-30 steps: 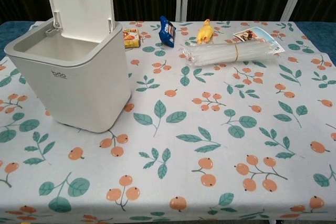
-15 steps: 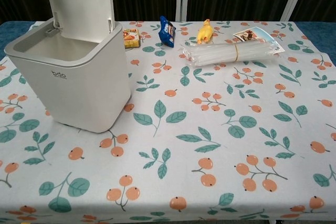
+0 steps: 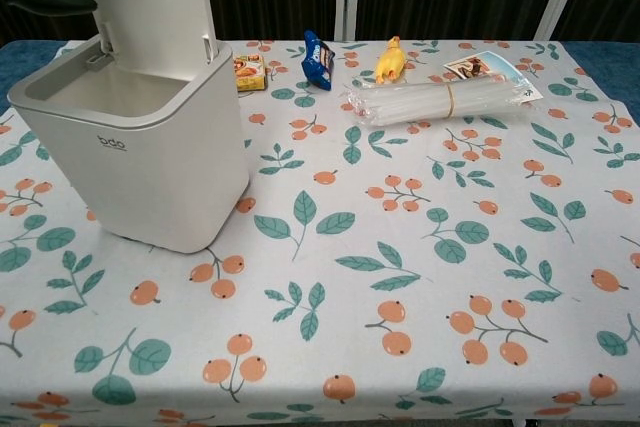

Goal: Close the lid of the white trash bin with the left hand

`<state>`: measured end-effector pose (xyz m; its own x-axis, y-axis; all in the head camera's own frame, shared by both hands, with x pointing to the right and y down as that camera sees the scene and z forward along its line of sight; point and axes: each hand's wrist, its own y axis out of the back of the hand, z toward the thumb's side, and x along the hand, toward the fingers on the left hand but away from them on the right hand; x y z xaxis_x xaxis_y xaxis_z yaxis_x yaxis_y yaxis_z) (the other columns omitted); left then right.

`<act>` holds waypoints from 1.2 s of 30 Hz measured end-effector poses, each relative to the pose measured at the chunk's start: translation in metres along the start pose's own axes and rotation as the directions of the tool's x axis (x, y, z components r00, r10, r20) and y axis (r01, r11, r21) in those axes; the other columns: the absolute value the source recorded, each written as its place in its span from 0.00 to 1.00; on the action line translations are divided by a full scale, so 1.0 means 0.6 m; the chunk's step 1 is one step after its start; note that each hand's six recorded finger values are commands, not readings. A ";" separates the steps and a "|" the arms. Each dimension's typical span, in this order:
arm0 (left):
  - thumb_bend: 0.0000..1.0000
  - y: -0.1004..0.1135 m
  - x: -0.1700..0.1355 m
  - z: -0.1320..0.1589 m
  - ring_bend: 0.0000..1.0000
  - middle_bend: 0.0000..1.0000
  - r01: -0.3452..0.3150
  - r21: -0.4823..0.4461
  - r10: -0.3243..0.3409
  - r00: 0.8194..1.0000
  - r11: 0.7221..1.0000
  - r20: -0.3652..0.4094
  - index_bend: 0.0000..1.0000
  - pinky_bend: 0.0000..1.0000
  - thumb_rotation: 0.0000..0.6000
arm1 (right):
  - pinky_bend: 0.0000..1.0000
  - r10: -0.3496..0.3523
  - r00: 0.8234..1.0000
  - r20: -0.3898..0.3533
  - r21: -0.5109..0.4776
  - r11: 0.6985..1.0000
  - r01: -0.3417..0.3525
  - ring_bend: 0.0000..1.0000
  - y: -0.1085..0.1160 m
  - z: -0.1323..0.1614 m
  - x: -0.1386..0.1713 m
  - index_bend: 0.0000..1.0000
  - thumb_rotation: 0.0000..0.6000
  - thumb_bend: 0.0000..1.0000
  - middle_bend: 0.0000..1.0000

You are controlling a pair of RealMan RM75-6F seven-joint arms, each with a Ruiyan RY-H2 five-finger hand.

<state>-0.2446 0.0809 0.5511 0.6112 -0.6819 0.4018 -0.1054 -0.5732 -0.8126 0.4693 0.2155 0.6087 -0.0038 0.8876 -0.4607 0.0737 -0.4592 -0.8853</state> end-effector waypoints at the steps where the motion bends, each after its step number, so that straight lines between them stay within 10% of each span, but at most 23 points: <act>1: 0.31 0.000 -0.003 0.002 0.07 0.24 -0.002 0.002 0.002 1.000 1.000 0.001 0.19 0.18 0.94 | 0.00 0.000 1.000 0.000 0.000 1.000 0.000 0.00 0.000 0.000 0.000 0.00 1.00 0.18 0.00; 36: 0.32 -0.094 -0.126 0.007 0.07 0.30 0.045 -0.046 -0.047 0.998 0.998 -0.045 0.19 0.18 0.82 | 0.00 0.031 0.999 -0.014 0.011 0.999 -0.031 0.00 -0.016 0.013 -0.003 0.00 1.00 0.18 0.00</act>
<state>-0.2816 0.1668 0.5650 0.5796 -0.6740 0.4581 -0.1138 -0.6236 -0.7734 0.4607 0.2179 0.6174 0.0128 0.8735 -0.4867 0.0629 -0.4865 -0.8714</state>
